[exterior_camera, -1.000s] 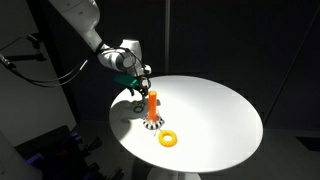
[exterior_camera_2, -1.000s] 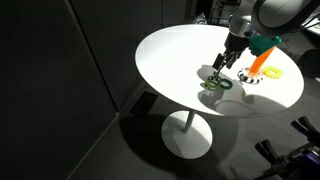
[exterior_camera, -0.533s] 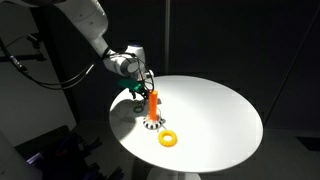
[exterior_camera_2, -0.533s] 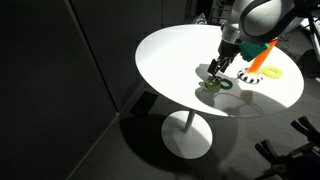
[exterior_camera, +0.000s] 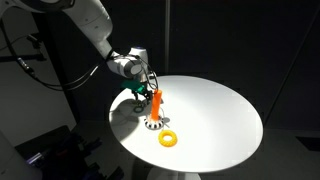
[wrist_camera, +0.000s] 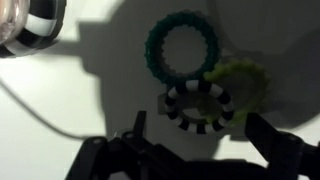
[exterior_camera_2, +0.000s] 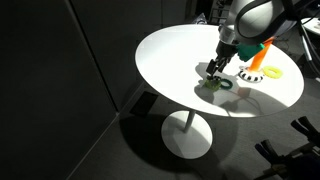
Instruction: Put the light green ring around the rod
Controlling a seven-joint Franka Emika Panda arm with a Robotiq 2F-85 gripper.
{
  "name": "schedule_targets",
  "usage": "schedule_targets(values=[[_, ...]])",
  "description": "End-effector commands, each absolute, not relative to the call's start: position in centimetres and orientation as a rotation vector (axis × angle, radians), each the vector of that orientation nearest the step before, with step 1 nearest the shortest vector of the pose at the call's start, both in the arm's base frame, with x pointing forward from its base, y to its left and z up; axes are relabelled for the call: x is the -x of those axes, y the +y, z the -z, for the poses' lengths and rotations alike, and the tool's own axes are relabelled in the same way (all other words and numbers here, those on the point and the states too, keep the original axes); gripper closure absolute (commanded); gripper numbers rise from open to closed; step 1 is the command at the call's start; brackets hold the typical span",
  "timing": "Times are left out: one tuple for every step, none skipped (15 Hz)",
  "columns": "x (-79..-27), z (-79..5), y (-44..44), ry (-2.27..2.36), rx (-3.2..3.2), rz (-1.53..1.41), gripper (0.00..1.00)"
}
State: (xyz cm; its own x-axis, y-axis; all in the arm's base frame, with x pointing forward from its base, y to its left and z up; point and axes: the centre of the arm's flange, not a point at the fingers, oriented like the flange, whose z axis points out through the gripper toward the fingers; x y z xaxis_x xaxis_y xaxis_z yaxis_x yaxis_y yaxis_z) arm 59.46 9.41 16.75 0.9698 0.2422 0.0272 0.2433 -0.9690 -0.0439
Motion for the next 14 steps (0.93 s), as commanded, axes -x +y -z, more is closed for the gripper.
schedule_targets(values=[[-60.3,-16.4,8.8,-0.389,3.051,0.030,0.00],[-60.1,-16.3,8.8,-0.384,3.053,0.021,0.00],[-60.0,-16.3,8.8,-0.386,3.050,0.015,0.00],[-59.8,-16.2,8.8,-0.383,3.051,0.007,0.00],[-59.7,-16.2,8.8,-0.381,3.050,-0.003,0.00],[-59.6,-16.2,8.8,-0.381,3.050,-0.010,0.00],[-59.5,-16.2,8.9,-0.374,3.051,-0.021,0.00],[-59.4,-16.2,8.9,-0.371,3.048,-0.030,0.00],[-59.3,-16.2,9.0,-0.368,3.045,-0.037,0.00],[-59.2,-16.3,9.1,-0.363,3.040,-0.045,0.00],[-59.1,-16.3,9.2,-0.356,3.036,-0.047,0.00],[-59.0,-16.2,9.3,-0.351,3.032,-0.050,0.00],[-59.0,-16.2,9.4,-0.345,3.029,-0.049,0.00],[-58.9,-16.2,9.5,-0.341,3.025,-0.049,0.25]])
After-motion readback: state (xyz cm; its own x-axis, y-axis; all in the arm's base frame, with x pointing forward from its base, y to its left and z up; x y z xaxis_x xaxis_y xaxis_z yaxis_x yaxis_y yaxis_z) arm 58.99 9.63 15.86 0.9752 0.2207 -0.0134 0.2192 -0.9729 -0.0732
